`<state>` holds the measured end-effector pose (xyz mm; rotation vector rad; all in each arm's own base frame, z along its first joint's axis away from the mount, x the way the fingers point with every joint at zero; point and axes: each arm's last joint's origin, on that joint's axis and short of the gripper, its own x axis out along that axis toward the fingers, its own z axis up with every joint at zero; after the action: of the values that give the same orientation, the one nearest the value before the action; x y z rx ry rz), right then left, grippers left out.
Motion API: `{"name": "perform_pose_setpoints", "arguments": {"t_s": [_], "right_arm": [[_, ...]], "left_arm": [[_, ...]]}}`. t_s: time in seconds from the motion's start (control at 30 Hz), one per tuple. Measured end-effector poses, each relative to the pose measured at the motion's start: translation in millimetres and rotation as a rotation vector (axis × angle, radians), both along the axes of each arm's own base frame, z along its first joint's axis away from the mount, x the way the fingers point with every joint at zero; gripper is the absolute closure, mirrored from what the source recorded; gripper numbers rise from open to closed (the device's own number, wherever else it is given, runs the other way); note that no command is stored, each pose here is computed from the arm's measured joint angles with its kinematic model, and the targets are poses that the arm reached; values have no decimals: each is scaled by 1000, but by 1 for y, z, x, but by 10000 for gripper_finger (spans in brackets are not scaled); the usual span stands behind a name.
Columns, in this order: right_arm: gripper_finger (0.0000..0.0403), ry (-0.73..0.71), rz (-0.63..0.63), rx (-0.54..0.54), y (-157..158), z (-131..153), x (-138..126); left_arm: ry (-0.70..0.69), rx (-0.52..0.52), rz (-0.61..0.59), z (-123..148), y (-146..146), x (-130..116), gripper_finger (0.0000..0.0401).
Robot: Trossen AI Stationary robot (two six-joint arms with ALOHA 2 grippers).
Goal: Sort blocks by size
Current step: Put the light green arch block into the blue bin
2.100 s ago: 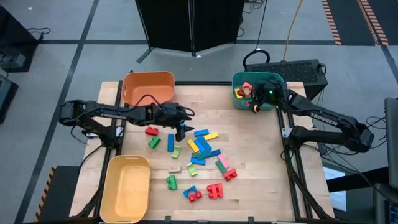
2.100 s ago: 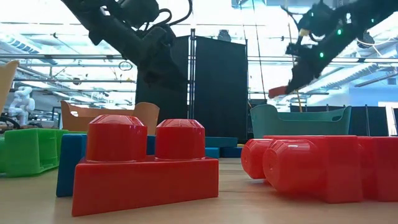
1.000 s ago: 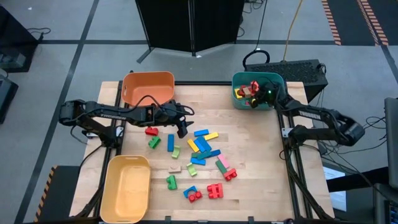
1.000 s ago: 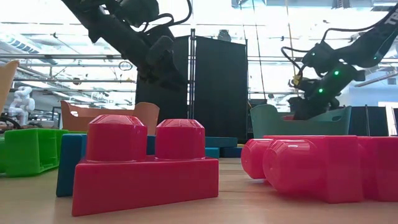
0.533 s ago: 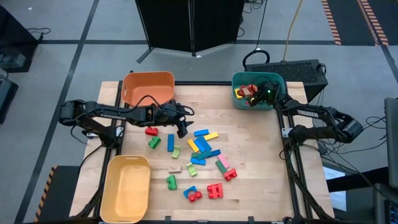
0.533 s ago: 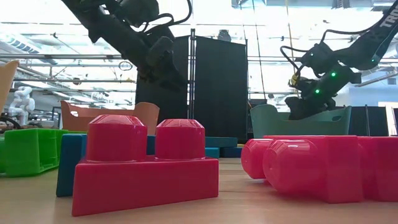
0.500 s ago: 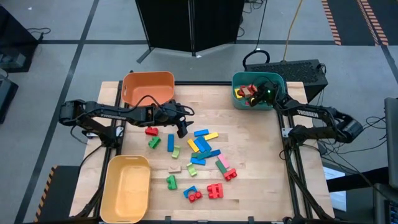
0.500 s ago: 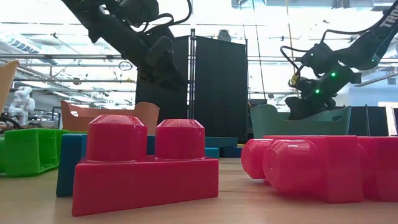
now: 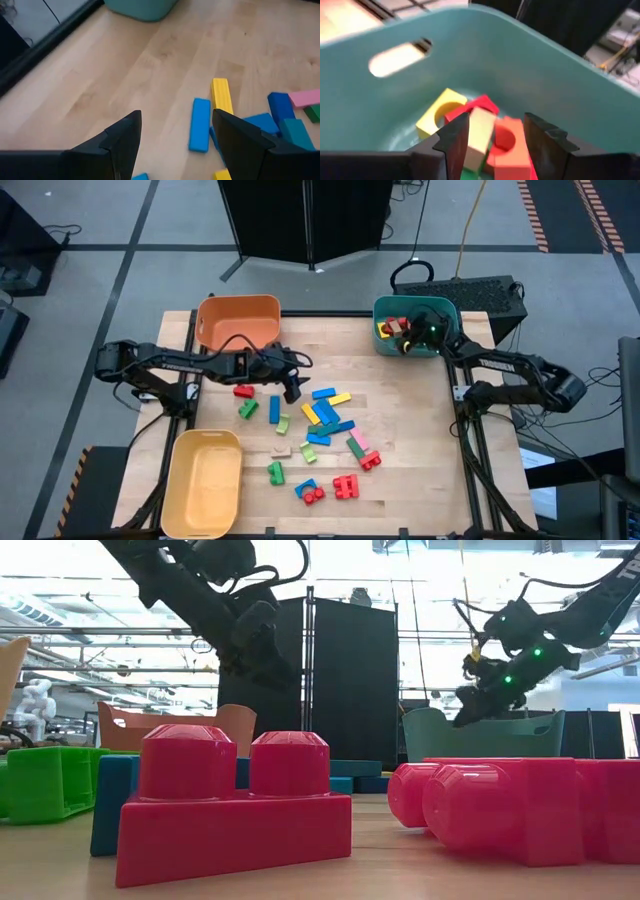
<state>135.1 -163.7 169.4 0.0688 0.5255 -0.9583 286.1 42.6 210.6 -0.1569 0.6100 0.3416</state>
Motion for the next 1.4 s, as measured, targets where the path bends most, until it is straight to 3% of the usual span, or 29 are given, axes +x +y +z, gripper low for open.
{"name": "perform_pose_setpoints", "arguments": {"t_s": [0.37, 0.6, 0.9, 1.07, 1.4], "right_arm": [[227, -120, 93, -130, 20, 31, 6], [227, -226, 282, -172, 40, 49, 9], [227, -317, 453, -167, 63, 60, 17], [227, -316, 490, -154, 69, 58, 21], [227, -325, 540, -184, 75, 61, 26]], "left_arm": [[62, -42, -38, -6, -23, -2, 162], [157, -47, -69, -12, -34, -8, 162], [319, -224, 83, -25, -42, -24, 162], [330, -250, 91, -26, -49, -26, 162], [409, -77, -151, -35, -64, -22, 162]]}}
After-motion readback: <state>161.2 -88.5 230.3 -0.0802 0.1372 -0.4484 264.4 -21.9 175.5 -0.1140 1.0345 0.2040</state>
